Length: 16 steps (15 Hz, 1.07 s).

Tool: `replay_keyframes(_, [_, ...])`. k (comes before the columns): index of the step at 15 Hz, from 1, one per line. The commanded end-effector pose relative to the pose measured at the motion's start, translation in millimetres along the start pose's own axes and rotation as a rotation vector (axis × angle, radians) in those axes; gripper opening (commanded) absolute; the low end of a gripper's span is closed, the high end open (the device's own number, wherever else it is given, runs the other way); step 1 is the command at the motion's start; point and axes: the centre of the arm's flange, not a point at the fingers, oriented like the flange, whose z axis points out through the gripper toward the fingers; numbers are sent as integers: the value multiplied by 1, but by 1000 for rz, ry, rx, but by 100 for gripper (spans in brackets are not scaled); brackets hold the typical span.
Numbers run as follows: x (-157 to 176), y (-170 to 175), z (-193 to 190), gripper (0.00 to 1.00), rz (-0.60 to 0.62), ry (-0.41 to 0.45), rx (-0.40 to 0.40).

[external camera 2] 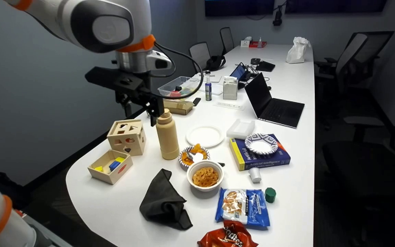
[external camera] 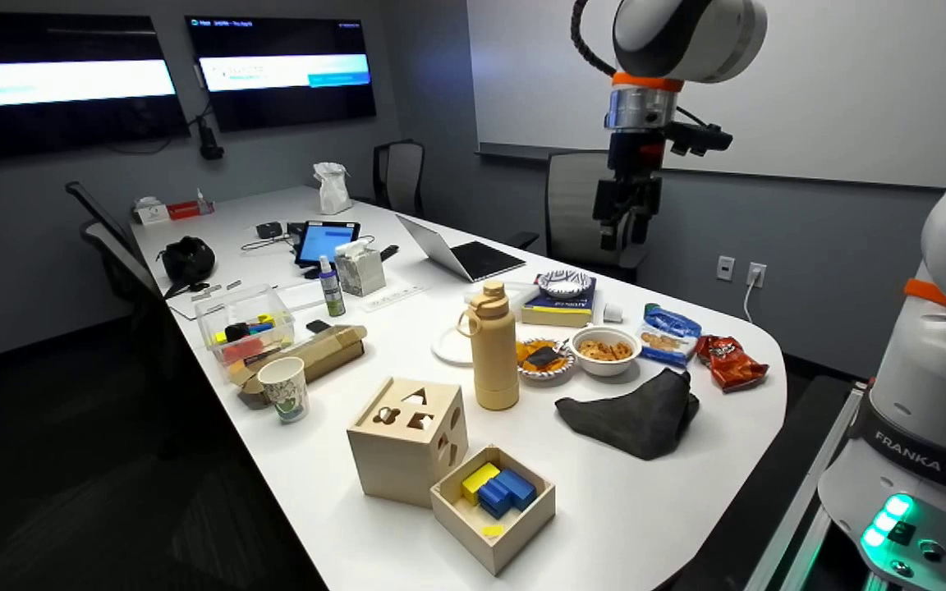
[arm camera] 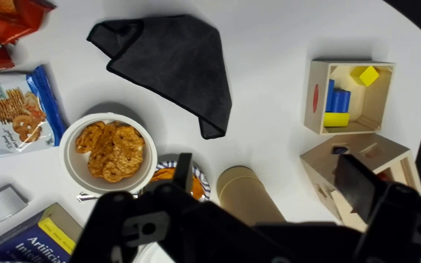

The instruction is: Unfold the towel.

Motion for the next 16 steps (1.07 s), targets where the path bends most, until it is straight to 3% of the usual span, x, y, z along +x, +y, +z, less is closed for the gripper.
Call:
replay_keyframes(1, [33,38,43,100,65,-54,-27])
replay_keyframes(9, [30,130,137,100,240,-99,13])
replay_keyframes(16, [36,175,200,100,378,-114,121])
